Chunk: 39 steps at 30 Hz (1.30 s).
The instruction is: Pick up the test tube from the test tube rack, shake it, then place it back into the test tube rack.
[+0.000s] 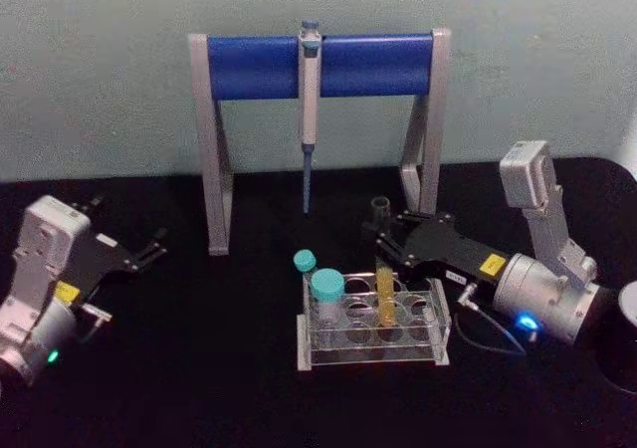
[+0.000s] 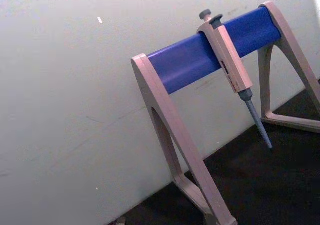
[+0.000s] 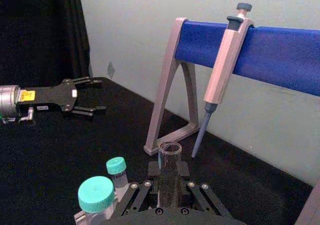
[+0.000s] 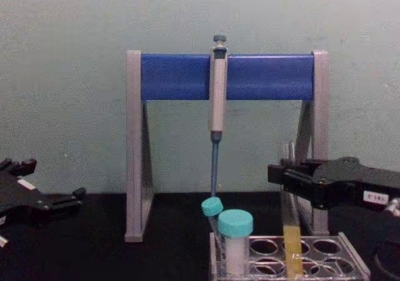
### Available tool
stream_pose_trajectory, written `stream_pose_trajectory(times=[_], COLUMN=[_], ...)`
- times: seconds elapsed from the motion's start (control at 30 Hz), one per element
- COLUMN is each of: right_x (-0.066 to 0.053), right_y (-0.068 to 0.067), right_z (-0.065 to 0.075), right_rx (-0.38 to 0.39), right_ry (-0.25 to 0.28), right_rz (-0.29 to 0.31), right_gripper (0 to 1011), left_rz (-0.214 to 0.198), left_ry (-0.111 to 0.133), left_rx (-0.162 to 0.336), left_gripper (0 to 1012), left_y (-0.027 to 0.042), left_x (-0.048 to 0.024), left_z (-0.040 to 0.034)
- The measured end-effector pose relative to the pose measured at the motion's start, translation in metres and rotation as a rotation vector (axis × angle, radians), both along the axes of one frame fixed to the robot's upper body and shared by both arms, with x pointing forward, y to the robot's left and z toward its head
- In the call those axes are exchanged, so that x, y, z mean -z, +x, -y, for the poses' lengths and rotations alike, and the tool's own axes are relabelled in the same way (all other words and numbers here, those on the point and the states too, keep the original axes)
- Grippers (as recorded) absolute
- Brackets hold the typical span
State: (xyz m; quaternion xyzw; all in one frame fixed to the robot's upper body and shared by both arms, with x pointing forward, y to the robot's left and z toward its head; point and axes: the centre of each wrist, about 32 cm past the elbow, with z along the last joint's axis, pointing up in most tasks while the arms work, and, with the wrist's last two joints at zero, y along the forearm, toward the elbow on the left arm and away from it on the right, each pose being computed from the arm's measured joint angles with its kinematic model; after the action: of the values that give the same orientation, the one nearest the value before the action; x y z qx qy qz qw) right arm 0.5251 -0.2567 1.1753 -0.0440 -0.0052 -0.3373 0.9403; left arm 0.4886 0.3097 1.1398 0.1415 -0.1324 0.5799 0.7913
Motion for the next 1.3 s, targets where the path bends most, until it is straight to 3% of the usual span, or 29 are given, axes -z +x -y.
stream_pose_trajectory(times=[0.4,1.13,1.3], right_x=[-0.0001,-0.0002,-0.0002], right_y=[-0.0002,-0.0001,-0.0001], right_z=[0.0,0.0001,0.0001], right_rx=[-0.001,-0.001,-0.001], right_ry=[0.001,0.003,0.003], right_rz=[0.0,0.001,0.001], right_gripper=[250,938,1000], left_rz=[0.0,0.0,0.0], left_ry=[0.0,0.0,0.0], left_rx=[0.0,0.0,0.0], left_gripper=[1001,1001,1001], left_y=[0.0,0.0,0.0], left_x=[0.0,0.0,0.0], left_z=[0.0,0.0,0.0])
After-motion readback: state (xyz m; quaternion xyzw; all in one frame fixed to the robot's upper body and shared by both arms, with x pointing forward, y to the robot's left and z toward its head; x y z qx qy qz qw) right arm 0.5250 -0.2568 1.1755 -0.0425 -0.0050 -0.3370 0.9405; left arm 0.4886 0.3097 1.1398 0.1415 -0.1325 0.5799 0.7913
